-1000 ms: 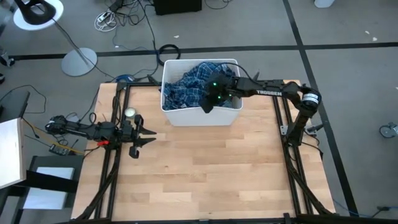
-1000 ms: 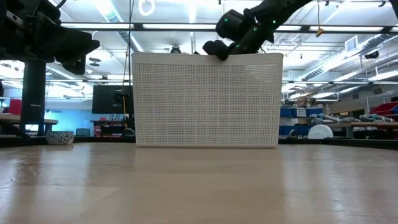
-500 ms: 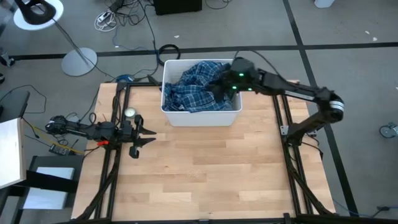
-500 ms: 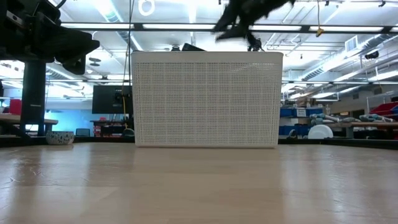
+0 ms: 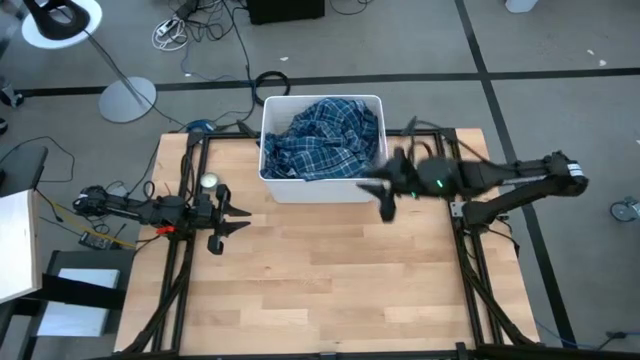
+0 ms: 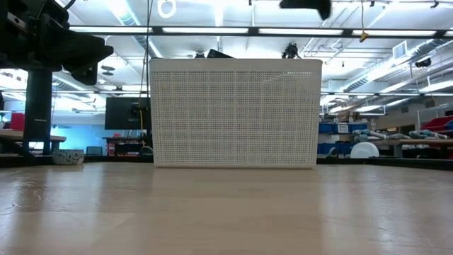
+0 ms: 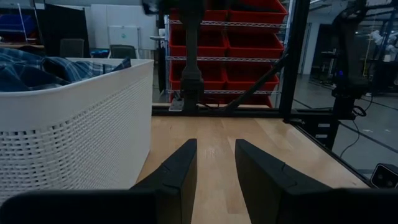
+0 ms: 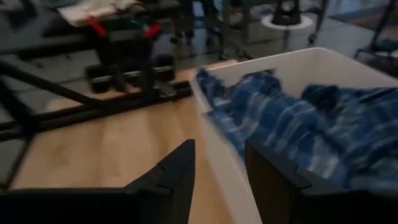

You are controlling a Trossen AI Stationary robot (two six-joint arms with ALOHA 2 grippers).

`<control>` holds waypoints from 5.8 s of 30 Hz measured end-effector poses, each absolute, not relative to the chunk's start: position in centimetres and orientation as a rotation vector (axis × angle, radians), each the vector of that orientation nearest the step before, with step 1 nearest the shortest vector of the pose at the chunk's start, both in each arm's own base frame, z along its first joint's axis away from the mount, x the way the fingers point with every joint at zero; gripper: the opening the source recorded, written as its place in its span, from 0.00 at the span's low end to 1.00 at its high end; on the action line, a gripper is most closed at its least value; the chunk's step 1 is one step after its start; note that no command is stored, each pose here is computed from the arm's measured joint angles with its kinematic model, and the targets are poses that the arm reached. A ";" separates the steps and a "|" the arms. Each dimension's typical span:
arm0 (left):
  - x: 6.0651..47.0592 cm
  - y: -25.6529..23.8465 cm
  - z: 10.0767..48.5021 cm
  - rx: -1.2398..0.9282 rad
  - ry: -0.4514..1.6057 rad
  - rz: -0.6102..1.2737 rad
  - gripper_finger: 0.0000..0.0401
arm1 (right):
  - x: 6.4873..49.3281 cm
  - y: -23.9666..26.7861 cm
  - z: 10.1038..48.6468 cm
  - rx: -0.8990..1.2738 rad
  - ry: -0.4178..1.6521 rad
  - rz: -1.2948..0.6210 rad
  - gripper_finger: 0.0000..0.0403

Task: Sort clothes
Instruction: Return to Home Position

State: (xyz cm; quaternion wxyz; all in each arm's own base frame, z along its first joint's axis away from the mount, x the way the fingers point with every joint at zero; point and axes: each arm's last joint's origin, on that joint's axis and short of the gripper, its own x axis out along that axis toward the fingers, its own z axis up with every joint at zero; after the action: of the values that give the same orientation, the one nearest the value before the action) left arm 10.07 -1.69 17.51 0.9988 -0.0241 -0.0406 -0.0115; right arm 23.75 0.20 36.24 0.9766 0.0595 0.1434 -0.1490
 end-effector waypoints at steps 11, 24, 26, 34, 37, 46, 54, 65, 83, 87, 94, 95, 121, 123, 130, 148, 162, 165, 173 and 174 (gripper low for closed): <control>10.1 -1.7 17.5 -0.048 -0.080 -0.023 0.29 | 18.3 2.4 25.3 0.179 0.176 -0.195 0.35; 10.1 -1.7 17.5 -0.048 -0.080 -0.023 0.29 | 14.1 -0.4 21.0 0.250 0.065 -0.104 0.35; 10.1 -1.7 17.5 -0.048 -0.080 -0.023 0.29 | 13.6 -0.3 20.7 0.250 0.049 -0.096 0.35; 10.1 -1.7 17.5 -0.048 -0.080 -0.023 0.29 | 12.1 -0.2 18.8 0.251 0.000 -0.104 0.35; 10.1 -1.7 17.5 -0.048 -0.080 -0.023 0.29 | 11.7 -0.2 18.0 0.252 -0.003 -0.104 0.35; 10.1 -1.7 17.5 -0.048 -0.080 -0.023 0.29 | 11.1 -0.2 16.6 0.267 0.019 -0.107 0.35; 10.1 -1.7 17.5 -0.048 -0.081 -0.023 0.29 | 10.7 -0.2 15.7 0.262 0.109 -0.116 0.35; 10.1 -1.7 17.5 -0.048 -0.081 -0.023 0.29 | 10.7 -0.2 15.6 0.233 0.117 -0.110 0.35; 10.1 -1.7 17.5 -0.048 -0.080 -0.023 0.29 | 10.6 -1.5 16.1 0.110 0.058 -0.440 0.35; 10.1 -1.7 17.5 -0.048 -0.080 -0.023 0.29 | 10.6 -1.5 16.1 0.112 0.050 -0.440 0.35; 10.1 -1.7 17.5 -0.048 -0.080 -0.023 0.29 | 10.6 -1.5 16.2 0.113 0.045 -0.439 0.35; 10.1 -1.7 17.5 -0.048 -0.081 -0.023 0.29 | 10.6 -1.5 16.2 0.112 0.045 -0.439 0.35; 10.1 -1.7 17.5 -0.048 -0.081 -0.023 0.29 | 10.6 -1.5 16.2 0.113 0.044 -0.437 0.35; 10.1 -1.7 17.5 -0.048 -0.081 -0.023 0.29 | 10.6 -1.5 16.2 0.113 0.044 -0.437 0.35; 10.1 -1.7 17.5 -0.048 -0.080 -0.023 0.29 | 10.6 -1.5 16.2 0.113 0.044 -0.437 0.35; 10.1 -1.7 17.5 -0.048 -0.081 -0.023 0.29 | 10.6 -1.5 16.2 0.113 0.044 -0.437 0.35; 10.1 -1.7 17.5 -0.048 -0.080 -0.023 0.29 | 10.6 -1.5 16.2 0.113 0.044 -0.437 0.35; 10.1 -1.7 17.5 -0.048 -0.080 -0.023 0.29 | 10.6 -1.5 16.2 0.113 0.044 -0.436 0.35; 10.1 -1.7 17.5 -0.048 -0.081 -0.023 0.29 | 10.6 -1.5 16.2 0.113 0.044 -0.437 0.35; 10.1 -1.7 17.5 -0.048 -0.080 -0.023 0.29 | 10.6 -1.5 16.2 0.113 0.044 -0.436 0.35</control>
State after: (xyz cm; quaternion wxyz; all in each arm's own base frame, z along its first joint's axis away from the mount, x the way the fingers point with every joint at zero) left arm 10.08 -1.69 17.50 0.9988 -0.0241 -0.0402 -0.0115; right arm 10.58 -1.50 16.20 0.9745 0.0559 0.0216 -0.2164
